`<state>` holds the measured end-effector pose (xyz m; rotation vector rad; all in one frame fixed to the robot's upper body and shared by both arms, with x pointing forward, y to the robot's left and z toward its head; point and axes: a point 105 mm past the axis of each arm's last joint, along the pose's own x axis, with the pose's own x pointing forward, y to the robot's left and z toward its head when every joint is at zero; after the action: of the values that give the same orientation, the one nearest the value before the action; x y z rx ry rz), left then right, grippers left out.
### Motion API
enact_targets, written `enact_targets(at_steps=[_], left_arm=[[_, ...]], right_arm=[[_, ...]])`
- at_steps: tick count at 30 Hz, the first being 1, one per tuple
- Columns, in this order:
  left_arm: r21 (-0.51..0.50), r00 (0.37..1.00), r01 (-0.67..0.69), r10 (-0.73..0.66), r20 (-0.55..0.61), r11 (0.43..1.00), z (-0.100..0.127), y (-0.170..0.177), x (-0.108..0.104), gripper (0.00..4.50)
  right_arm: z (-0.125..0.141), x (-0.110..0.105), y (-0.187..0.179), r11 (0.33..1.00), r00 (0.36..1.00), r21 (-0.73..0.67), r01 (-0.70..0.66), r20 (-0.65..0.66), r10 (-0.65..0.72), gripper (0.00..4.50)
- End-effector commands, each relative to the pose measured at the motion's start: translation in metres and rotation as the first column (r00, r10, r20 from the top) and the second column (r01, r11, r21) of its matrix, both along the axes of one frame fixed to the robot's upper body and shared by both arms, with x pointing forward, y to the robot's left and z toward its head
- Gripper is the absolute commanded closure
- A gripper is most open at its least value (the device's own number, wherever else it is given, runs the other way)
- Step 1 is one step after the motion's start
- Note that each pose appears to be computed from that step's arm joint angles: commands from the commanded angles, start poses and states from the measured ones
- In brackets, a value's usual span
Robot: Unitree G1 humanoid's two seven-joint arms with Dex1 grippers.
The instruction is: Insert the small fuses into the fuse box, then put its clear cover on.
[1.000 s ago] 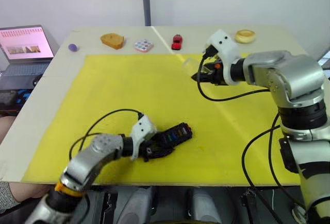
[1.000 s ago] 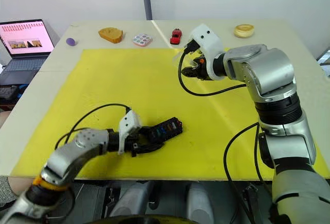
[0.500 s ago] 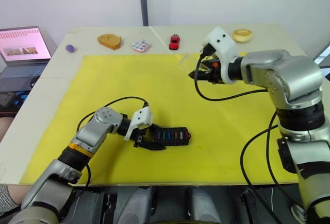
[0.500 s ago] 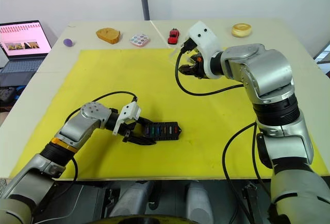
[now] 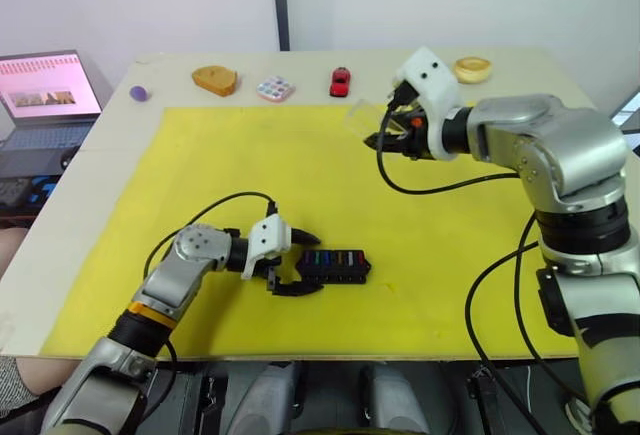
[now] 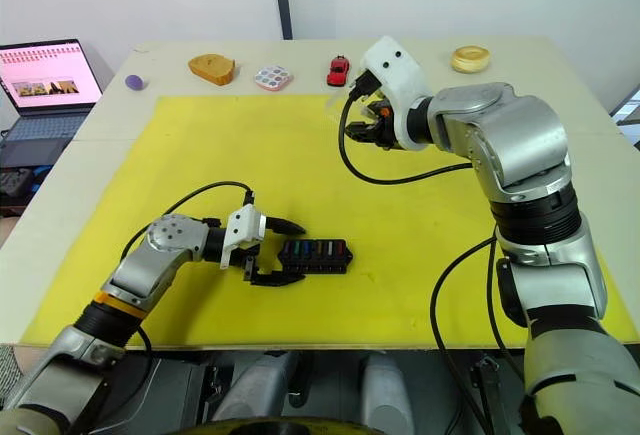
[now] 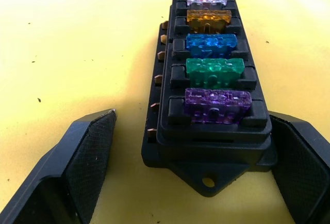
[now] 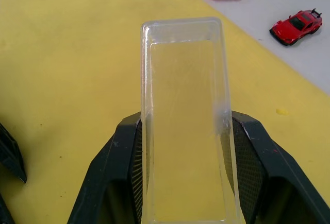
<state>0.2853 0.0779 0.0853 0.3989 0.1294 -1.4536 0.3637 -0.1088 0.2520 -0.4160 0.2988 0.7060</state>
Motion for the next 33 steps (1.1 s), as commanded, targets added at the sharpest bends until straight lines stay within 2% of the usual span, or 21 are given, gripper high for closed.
enact_targets(at_steps=[1,2,3,6,13,17,22,23,24,26,33], left_arm=[[0.063,0.999,-0.040,0.041,-0.023,0.997,-0.016,0.008,0.003,1.37],[0.065,0.999,-0.017,0.019,-0.032,0.998,-0.015,0.006,0.002,1.84],[0.067,1.000,0.007,-0.005,-0.029,0.998,-0.014,0.003,0.001,1.95],[0.077,1.000,0.023,-0.023,-0.010,0.997,-0.013,-0.002,0.007,1.95],[0.089,0.998,0.022,-0.027,0.050,0.996,-0.001,-0.005,0.037,1.95],[0.107,0.998,0.005,-0.011,0.062,0.994,-0.005,-0.007,0.049,1.95],[0.098,0.999,-0.004,-0.001,0.051,0.995,-0.009,-0.012,0.053,1.95],[0.099,0.999,-0.004,-0.001,0.052,0.995,-0.009,-0.013,0.054,1.95],[0.100,0.999,-0.004,-0.001,0.054,0.995,-0.009,-0.013,0.054,0.87],[0.096,0.999,-0.004,0.001,0.035,0.995,-0.009,-0.013,0.055,0.04],[0.077,1.000,-0.002,0.001,0.019,0.997,-0.007,-0.014,0.053,0.04]], right_arm=[[0.014,0.000,0.001,1.000,0.998,0.009,-0.012,0.057,0.011,2.82],[0.012,-0.002,0.000,1.000,0.999,0.007,-0.017,0.051,0.016,2.82],[0.010,-0.005,0.000,1.000,0.999,0.004,-0.027,0.037,0.027,2.82],[0.003,-0.015,0.000,0.998,0.998,-0.007,-0.065,0.001,0.065,2.82],[-0.021,-0.056,0.007,0.947,0.956,-0.136,-0.290,-0.098,0.278,2.82],[-0.035,-0.064,0.012,0.915,0.935,-0.200,-0.350,-0.133,0.329,2.82],[-0.041,-0.075,0.024,0.886,0.901,-0.186,-0.426,-0.179,0.395,2.82],[-0.045,-0.075,0.025,0.873,0.898,-0.221,-0.435,-0.185,0.400,2.82],[-0.048,-0.075,0.025,0.864,0.896,-0.247,-0.439,-0.190,0.401,2.82],[-0.051,-0.076,0.027,0.860,0.891,-0.246,-0.448,-0.210,0.404,2.82],[-0.059,-0.067,0.031,0.865,0.891,-0.251,-0.435,-0.260,0.372,2.82]])
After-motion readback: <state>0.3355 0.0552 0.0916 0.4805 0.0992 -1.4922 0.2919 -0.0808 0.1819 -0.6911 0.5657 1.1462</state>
